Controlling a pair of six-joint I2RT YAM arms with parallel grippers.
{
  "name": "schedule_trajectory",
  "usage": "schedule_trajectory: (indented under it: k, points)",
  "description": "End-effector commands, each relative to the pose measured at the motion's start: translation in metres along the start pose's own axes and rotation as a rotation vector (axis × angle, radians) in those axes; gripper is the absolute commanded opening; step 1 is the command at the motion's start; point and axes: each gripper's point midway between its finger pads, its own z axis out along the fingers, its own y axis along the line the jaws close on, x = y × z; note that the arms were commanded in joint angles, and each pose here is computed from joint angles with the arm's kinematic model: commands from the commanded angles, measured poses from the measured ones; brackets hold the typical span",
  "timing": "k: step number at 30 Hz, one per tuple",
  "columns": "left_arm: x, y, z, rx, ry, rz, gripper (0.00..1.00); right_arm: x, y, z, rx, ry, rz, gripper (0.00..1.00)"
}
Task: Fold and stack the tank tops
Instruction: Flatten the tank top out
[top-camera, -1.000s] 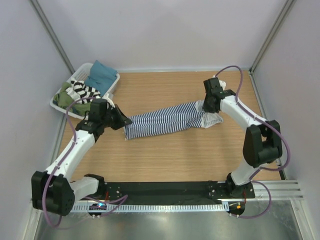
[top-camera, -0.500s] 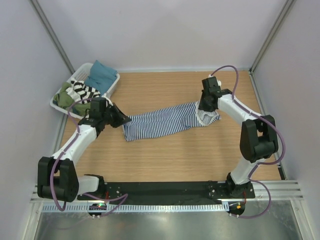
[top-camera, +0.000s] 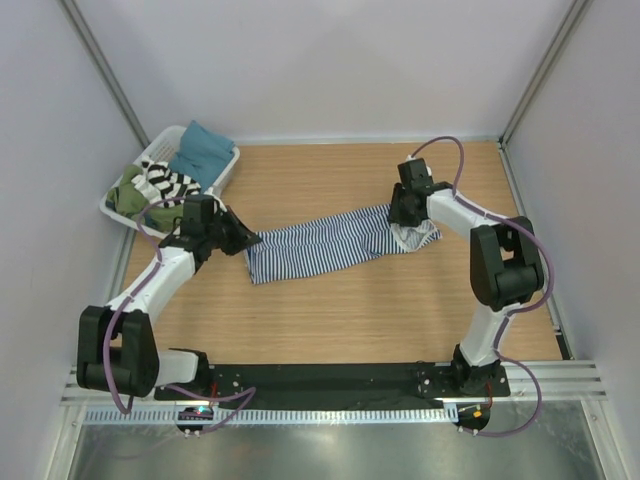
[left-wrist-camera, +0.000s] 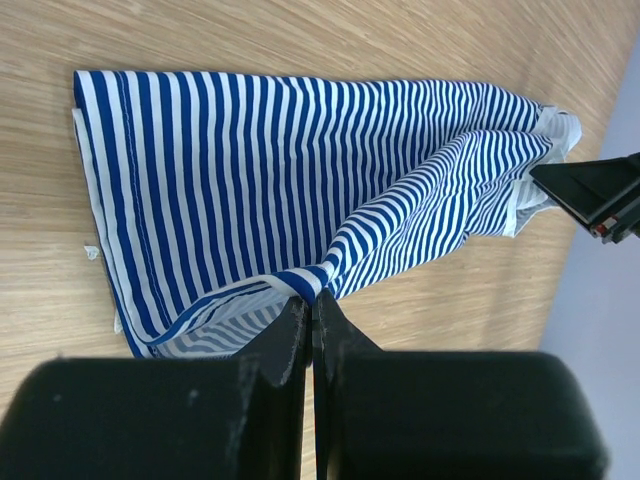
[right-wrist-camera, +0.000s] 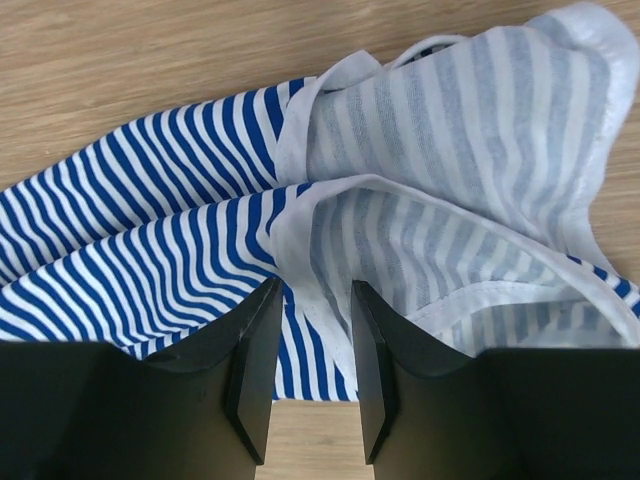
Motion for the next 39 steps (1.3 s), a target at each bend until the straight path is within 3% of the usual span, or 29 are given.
schedule_trajectory:
  k: [1, 18, 39]
  points:
    - [-0.01, -0.001, 0.002, 0.014, -0.039, 0.019, 0.0, -0.012, 0.008, 0.007, -0.036, -0.029, -0.006, 0.4]
    - [-0.012, 0.0, 0.0, 0.007, -0.053, 0.03, 0.0, -0.007, 0.019, 0.02, -0.081, -0.002, -0.05, 0.35]
    - [-0.011, -0.002, -0.001, 0.013, -0.051, 0.04, 0.0, -0.013, 0.026, 0.023, 0.156, -0.065, -0.264, 0.33]
